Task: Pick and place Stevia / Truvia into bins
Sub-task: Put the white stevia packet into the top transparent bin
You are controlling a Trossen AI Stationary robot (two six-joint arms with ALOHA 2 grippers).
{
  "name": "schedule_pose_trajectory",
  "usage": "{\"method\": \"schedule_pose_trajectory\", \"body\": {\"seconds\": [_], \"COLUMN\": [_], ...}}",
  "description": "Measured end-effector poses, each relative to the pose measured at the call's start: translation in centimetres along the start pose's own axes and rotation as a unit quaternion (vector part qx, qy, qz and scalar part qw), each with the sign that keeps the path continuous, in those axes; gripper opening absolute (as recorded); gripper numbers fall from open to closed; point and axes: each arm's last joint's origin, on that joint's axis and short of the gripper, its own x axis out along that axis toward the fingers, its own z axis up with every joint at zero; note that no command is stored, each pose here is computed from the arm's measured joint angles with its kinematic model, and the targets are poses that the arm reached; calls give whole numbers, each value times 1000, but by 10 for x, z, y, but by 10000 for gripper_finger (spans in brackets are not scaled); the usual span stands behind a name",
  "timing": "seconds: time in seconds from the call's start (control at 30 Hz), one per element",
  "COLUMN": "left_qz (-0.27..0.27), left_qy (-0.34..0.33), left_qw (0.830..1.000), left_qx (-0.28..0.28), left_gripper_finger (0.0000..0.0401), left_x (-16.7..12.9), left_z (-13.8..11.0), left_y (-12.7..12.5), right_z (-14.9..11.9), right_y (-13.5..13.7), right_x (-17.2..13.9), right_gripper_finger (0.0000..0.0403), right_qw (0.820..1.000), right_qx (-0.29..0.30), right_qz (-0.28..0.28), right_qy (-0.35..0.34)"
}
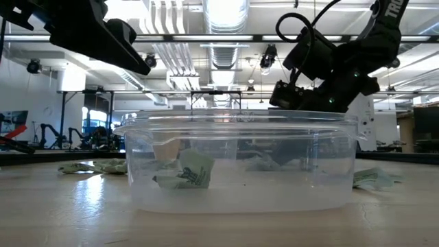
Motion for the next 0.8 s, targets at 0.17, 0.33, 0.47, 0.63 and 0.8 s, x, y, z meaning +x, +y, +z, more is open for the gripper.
{"method": "schedule_pose_trajectory", "body": {"seconds": [0.17, 0.33, 0.47, 0.63, 0.8], "left_qz": [1, 2, 2, 2, 2], "left_qy": [2, 7, 6, 7, 7], "left_qw": [1000, 1000, 1000, 1000, 1000], "left_qx": [1, 3, 3, 3, 3], "left_gripper_finger": [168, 168, 168, 168, 168], "left_x": [0, 1, 1, 1, 1], "left_z": [-1, -5, -5, -5, -5], "left_y": [0, 0, 0, 1, 1], "right_z": [1, 1, 1, 8, 16], "right_y": [0, 0, 0, 0, 1], "right_x": [-1, -1, -2, -11, -31], "right_gripper_finger": [73, 17, 10, 9, 9], "right_qw": [1000, 1000, 1000, 1000, 999], "right_qx": [-13, -16, -17, -17, -16], "right_qz": [-2, -3, -5, -5, -6], "right_qy": [-1, -1, -3, -14, -27]}}
